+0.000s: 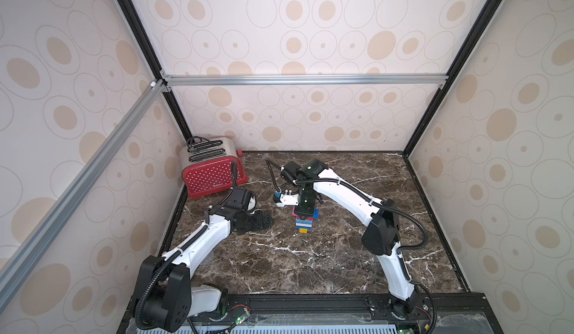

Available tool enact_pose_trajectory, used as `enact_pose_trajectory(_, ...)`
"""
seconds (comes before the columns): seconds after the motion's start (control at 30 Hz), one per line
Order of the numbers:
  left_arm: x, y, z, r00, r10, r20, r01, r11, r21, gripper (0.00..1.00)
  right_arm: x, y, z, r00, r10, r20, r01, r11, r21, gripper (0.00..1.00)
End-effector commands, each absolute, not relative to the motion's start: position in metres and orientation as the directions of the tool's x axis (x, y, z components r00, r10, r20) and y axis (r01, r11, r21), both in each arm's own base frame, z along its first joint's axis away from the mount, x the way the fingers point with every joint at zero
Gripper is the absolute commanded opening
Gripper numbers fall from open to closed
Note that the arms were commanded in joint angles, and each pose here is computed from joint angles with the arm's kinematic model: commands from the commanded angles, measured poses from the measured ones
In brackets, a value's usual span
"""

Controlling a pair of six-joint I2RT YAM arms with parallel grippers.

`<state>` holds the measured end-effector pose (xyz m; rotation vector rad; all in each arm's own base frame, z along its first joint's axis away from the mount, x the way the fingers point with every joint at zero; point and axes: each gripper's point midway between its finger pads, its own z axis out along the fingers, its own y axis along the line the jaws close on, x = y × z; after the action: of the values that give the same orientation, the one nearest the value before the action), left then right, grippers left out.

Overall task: Assemble a carrot with lego
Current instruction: Assemble the lego brick with the lego brick.

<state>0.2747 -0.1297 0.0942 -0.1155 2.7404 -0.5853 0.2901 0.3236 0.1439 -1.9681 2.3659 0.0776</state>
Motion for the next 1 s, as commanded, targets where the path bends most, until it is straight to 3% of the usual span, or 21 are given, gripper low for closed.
enact_pose_trajectory(0.0, 0.277, -0.129, 0.093, -0.941, -0.135, -0.309, 0.003, 0.913, -0.408, 0.99, 0.282, 0.320, 0.148, -0.159, -0.985, -0.069, -0.987, 0.157, 0.025, 0.20)
enact_pose_trajectory(0.53, 0.277, -0.129, 0.093, -0.941, -0.136, -0.309, 0.003, 0.912, -0.409, 0.99, 0.292, 0.325, 0.168, -0.148, -0.980, -0.132, -0.987, 0.155, -0.047, 0.20)
enact_pose_trajectory(0.97, 0.276, -0.129, 0.091, -0.943, -0.133, -0.306, 0.003, 0.913, -0.407, 0.99, 0.286, 0.317, 0.147, -0.156, -0.985, -0.078, -0.988, 0.157, -0.010, 0.19)
